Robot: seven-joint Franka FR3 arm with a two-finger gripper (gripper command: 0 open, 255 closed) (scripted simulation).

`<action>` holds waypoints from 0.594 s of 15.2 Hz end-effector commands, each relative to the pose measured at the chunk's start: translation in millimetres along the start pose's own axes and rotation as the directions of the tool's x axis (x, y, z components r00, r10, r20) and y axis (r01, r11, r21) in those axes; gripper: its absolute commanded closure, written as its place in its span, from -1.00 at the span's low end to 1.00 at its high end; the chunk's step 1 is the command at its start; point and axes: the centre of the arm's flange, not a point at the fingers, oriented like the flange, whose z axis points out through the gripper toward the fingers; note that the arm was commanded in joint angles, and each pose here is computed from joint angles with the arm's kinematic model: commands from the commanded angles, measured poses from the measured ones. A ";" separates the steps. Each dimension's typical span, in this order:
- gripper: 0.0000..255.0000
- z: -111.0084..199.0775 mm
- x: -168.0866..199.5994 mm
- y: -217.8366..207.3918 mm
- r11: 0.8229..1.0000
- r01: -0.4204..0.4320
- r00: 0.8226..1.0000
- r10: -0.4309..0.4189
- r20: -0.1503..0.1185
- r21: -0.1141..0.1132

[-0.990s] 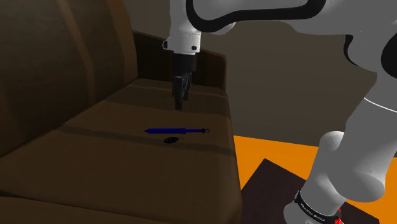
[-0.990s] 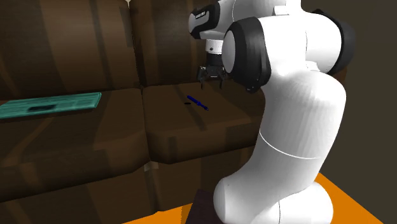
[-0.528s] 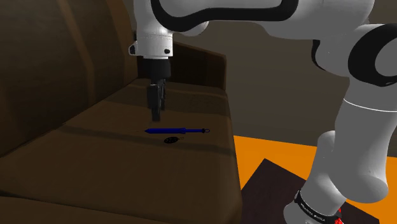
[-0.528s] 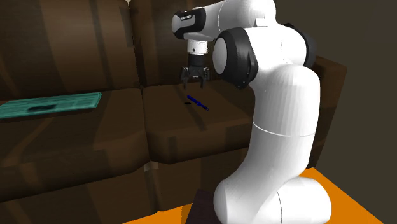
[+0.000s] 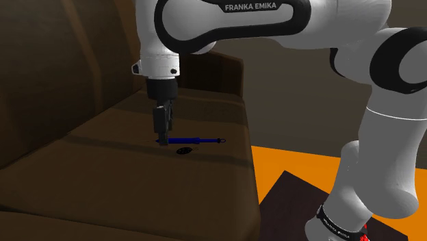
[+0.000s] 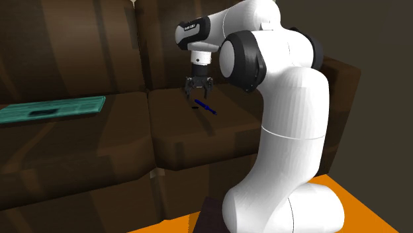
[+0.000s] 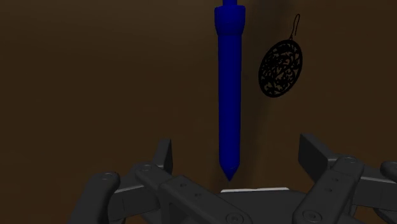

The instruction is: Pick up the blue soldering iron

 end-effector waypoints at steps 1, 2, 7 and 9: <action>-1.00 7.4 0.4 1.2 1.000 0.000 1.000 0.000 0.000 0.000; -1.00 7.4 0.5 1.2 1.000 0.000 1.000 0.000 0.000 0.000; 1.00 7.8 0.7 0.5 1.000 0.000 1.000 0.000 0.000 0.000; 1.00 7.8 1.6 0.1 1.000 0.000 1.000 0.000 0.000 0.000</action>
